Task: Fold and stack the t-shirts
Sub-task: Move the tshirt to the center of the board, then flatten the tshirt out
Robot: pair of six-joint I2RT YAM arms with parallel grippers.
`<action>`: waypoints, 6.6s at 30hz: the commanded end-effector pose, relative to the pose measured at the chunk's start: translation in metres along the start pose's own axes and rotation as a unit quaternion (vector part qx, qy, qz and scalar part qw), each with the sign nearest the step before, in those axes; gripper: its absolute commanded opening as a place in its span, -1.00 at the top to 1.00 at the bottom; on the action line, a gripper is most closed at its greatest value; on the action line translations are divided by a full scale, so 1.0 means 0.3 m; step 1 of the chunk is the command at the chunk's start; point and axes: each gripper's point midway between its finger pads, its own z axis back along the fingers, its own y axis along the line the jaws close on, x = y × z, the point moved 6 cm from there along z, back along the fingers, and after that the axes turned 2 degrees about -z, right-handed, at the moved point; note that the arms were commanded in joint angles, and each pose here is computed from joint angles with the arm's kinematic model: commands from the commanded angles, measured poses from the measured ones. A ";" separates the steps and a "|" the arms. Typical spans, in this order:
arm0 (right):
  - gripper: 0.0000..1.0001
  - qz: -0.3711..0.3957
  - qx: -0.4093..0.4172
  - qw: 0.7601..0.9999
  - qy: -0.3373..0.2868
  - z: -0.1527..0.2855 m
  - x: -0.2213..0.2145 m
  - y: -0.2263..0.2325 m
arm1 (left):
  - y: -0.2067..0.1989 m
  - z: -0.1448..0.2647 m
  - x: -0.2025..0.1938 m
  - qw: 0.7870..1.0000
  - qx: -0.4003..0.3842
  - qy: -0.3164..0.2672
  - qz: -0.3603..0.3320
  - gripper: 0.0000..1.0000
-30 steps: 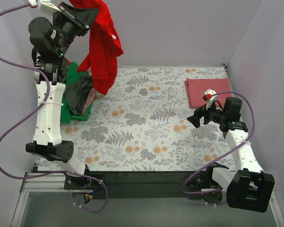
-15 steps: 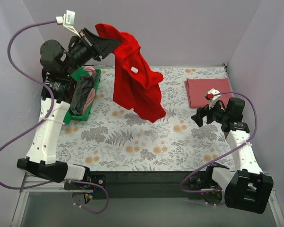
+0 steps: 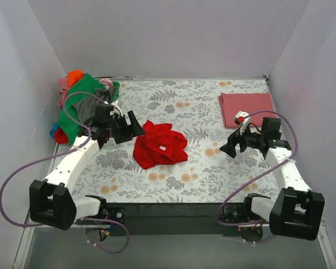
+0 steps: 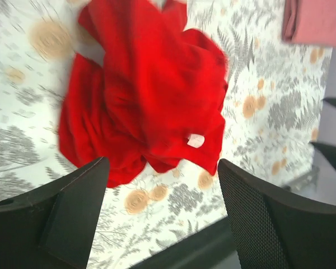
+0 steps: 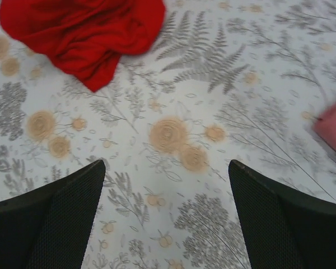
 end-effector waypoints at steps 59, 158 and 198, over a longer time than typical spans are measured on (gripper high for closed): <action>0.80 -0.128 0.285 0.922 0.230 -0.744 0.087 0.170 | -0.232 -0.310 -0.349 0.972 0.174 -0.002 -0.155 1.00; 0.97 0.014 -0.027 0.988 0.151 -0.564 0.527 -0.022 | 0.131 -0.137 0.004 0.978 0.174 -0.101 0.048 1.00; -0.25 -0.086 -0.080 0.984 0.131 -0.841 0.448 -0.485 | 0.146 0.079 -0.290 0.979 0.053 -0.034 0.194 1.00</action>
